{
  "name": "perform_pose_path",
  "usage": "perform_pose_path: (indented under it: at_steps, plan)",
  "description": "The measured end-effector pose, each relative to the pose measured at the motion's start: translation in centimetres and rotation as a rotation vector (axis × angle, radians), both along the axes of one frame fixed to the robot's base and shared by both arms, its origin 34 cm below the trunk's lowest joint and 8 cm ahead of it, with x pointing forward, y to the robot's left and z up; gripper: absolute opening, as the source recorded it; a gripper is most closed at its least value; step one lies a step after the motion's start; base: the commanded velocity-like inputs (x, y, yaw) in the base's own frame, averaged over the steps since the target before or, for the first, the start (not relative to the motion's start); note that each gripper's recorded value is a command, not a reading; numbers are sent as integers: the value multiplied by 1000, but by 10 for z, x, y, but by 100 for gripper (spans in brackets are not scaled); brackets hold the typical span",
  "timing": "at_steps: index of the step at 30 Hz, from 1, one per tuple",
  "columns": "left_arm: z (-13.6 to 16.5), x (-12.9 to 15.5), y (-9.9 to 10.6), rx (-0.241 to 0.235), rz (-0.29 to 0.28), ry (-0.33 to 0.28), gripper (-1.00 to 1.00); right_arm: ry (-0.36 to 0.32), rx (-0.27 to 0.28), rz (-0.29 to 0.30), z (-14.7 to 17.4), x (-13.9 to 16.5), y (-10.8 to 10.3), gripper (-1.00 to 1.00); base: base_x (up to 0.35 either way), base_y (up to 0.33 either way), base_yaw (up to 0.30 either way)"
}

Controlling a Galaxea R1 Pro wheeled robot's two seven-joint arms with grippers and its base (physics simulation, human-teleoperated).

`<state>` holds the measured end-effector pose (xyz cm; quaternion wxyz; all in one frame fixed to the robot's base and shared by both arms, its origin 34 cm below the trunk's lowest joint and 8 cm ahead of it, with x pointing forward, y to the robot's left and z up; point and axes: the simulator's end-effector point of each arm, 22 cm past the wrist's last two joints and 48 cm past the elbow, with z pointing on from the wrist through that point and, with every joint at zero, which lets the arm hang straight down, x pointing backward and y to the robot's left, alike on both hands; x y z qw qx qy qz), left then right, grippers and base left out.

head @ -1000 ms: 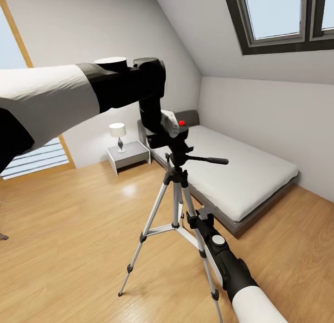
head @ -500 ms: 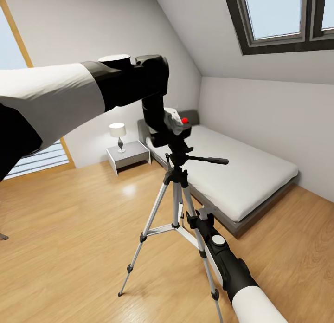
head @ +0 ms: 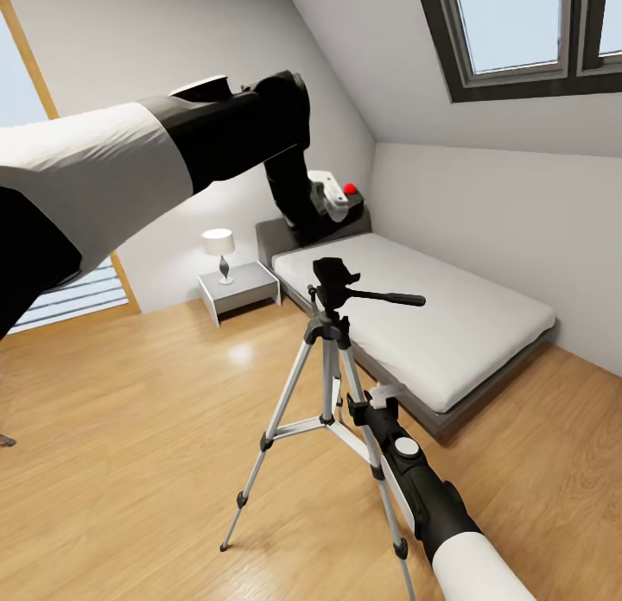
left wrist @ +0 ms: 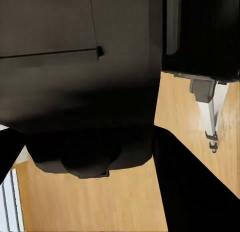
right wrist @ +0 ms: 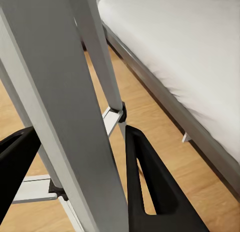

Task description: Attach the digital camera to the camera tripod in the bedroom.

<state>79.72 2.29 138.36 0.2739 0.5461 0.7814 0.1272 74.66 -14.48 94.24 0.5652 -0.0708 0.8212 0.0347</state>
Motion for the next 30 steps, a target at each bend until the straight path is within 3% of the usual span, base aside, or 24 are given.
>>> perform_pose_path:
  at_steps: [12,19,30]
  plan:
    - [-2,-14,-22,8,-66,2,-100,0,0,0,0,0,0,-100,0,0,0]
    - [-16,-11,-7,94,-56,-4,-100,0,0,0,0,0,0,-100,0,0,0]
    - [-43,-18,-8,104,-66,59,-100,0,0,0,0,0,0,-100,0,0,0]
